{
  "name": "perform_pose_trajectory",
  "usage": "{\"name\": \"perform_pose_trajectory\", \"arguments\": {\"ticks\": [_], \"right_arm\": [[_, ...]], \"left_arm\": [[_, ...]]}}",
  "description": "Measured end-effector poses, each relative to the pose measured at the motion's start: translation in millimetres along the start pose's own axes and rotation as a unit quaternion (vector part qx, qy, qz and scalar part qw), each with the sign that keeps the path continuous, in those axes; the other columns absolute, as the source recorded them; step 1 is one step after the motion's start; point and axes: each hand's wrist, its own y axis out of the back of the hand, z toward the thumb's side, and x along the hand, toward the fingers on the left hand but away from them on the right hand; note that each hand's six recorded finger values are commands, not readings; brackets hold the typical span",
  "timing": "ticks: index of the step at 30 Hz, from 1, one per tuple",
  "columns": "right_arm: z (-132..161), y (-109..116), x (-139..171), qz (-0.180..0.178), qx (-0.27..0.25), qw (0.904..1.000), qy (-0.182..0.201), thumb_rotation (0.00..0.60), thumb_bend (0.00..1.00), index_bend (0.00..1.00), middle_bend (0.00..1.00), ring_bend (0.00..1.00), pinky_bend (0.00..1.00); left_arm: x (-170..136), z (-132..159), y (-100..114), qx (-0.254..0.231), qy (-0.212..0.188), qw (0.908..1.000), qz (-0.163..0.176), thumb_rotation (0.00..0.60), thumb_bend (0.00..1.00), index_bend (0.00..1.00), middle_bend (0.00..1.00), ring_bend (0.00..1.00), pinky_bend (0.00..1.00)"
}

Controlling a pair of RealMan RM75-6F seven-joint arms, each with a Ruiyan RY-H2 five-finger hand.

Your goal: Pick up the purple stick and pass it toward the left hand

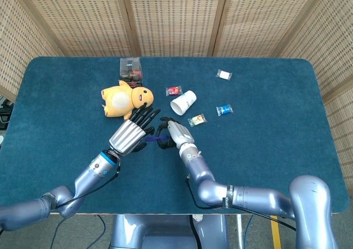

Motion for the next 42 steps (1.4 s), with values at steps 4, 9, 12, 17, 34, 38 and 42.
{"name": "perform_pose_trajectory", "arguments": {"ticks": [4,9,12,17,34,38,42], "right_arm": [[-1.0,-0.2,0.1,0.000,0.001,1.0000,0.000,0.600,0.61,0.63,0.18,0.00,0.00],[-1.5,1.5,0.3,-0.004,0.005,1.0000,0.001,0.600,0.61,0.63,0.18,0.00,0.00],[-1.2,0.8,0.6,-0.004,0.005,1.0000,0.002,0.600,0.61,0.63,0.19,0.00,0.00],[0.5,-0.9,0.9,-0.003,0.005,1.0000,0.004,0.600,0.61,0.63,0.19,0.00,0.00],[0.8,-2.0,4.0,0.000,0.006,1.0000,0.004,0.600,0.62,0.63,0.19,0.00,0.00],[0.4,-2.4,4.6,0.001,0.007,1.0000,0.004,0.600,0.62,0.63,0.19,0.00,0.00],[0.1,-2.2,4.6,0.000,0.008,1.0000,0.004,0.600,0.62,0.63,0.19,0.00,0.00]], "left_arm": [[2.3,3.1,-2.7,0.004,0.003,1.0000,-0.004,0.600,0.29,0.51,0.00,0.00,0.00],[3.7,5.4,-5.0,0.005,0.005,1.0000,-0.001,0.600,0.30,0.50,0.00,0.00,0.00],[5.3,6.5,-5.9,0.004,0.004,1.0000,-0.002,0.600,0.30,0.50,0.00,0.00,0.00],[8.2,10.5,-7.7,-0.001,0.003,1.0000,-0.004,0.600,0.34,0.51,0.00,0.00,0.00],[11.2,11.6,-13.0,-0.020,0.008,0.9998,-0.005,0.600,0.34,0.53,0.00,0.00,0.00],[11.7,12.8,-12.5,-0.029,0.008,0.9995,-0.006,0.600,0.34,0.51,0.00,0.00,0.00],[11.2,14.9,-13.1,-0.027,0.003,0.9996,-0.008,0.600,0.34,0.51,0.00,0.00,0.00]]}}
